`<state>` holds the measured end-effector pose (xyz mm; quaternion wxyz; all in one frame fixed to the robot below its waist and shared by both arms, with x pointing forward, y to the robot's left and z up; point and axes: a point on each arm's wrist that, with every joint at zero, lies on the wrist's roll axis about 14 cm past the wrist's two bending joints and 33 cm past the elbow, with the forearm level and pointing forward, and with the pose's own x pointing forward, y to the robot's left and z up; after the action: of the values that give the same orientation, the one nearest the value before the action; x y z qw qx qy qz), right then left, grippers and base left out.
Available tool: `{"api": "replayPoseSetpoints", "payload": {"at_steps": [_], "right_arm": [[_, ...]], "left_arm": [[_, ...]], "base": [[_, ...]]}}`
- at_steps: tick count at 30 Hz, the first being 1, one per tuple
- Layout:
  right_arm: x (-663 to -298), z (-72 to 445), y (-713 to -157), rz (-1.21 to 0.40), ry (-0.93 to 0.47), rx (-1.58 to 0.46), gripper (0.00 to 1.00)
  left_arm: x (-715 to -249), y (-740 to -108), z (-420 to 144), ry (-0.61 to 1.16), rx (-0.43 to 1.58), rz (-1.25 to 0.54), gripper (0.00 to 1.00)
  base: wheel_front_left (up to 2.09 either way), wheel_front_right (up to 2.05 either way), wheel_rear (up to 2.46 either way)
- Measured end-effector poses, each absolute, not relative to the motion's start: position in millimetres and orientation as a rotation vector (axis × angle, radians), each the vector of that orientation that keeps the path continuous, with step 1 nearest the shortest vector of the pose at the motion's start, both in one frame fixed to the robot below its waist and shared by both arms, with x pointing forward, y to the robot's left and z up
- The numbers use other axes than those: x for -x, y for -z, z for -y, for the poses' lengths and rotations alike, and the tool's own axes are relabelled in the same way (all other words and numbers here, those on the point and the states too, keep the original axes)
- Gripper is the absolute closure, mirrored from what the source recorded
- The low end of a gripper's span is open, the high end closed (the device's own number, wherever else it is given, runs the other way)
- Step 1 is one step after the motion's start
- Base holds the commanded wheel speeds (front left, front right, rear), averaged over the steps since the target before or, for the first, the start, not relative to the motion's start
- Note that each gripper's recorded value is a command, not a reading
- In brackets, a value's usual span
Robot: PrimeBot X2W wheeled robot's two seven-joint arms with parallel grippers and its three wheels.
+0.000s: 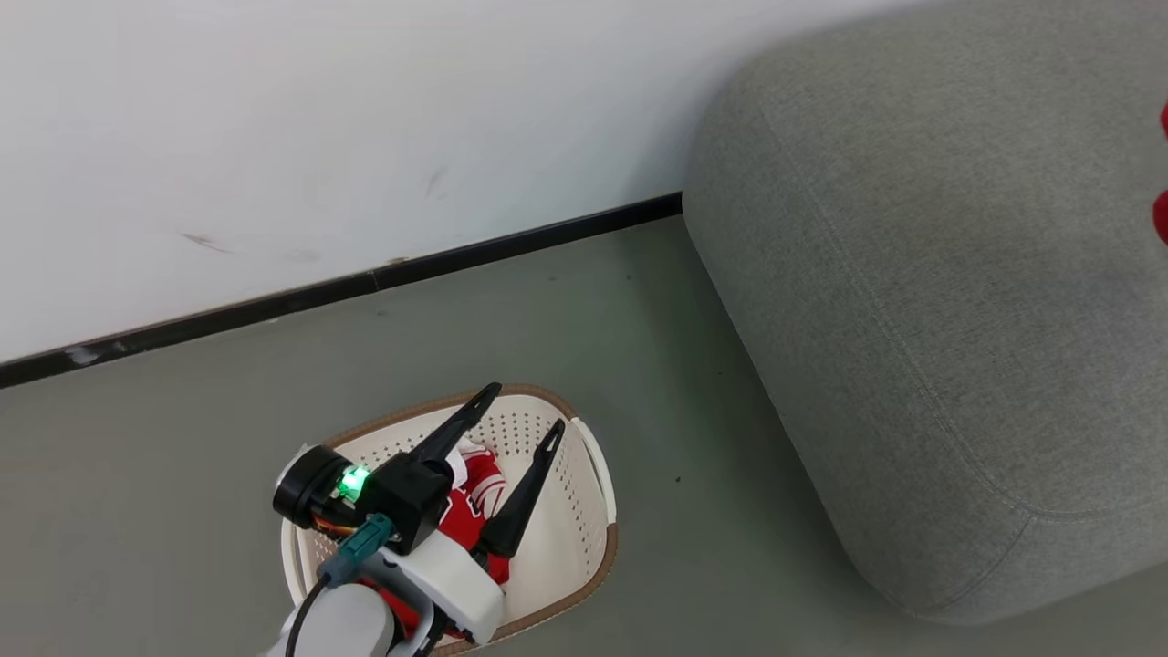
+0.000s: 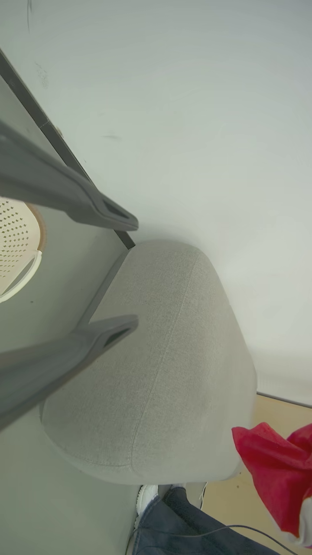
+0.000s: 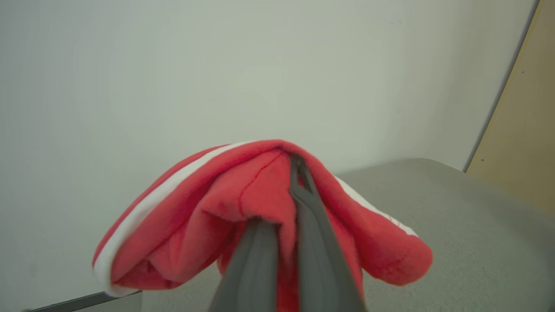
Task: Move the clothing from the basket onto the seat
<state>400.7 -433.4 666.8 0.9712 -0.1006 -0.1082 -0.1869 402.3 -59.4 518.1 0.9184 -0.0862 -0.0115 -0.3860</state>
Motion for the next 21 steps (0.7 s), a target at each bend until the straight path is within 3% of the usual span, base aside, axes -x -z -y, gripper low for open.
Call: {"api": "replayPoseSetpoints", "payload": {"at_steps": [10,21], "right_arm": [[-416.8,462.6,-634.5,0.134,0.439,0.210,1.00],[-465.2,444.3,-582.8,0.003,0.356,0.298,1.00]], "left_arm": [[-417.1,-518.7,53.7,0.789,0.168,0.044,0.00],[-435.1,-505.4,45.9,0.772,0.165,0.011,0.00]], "base": [[0.00,0.00,0.00],[0.00,0.00,0.00]]}}
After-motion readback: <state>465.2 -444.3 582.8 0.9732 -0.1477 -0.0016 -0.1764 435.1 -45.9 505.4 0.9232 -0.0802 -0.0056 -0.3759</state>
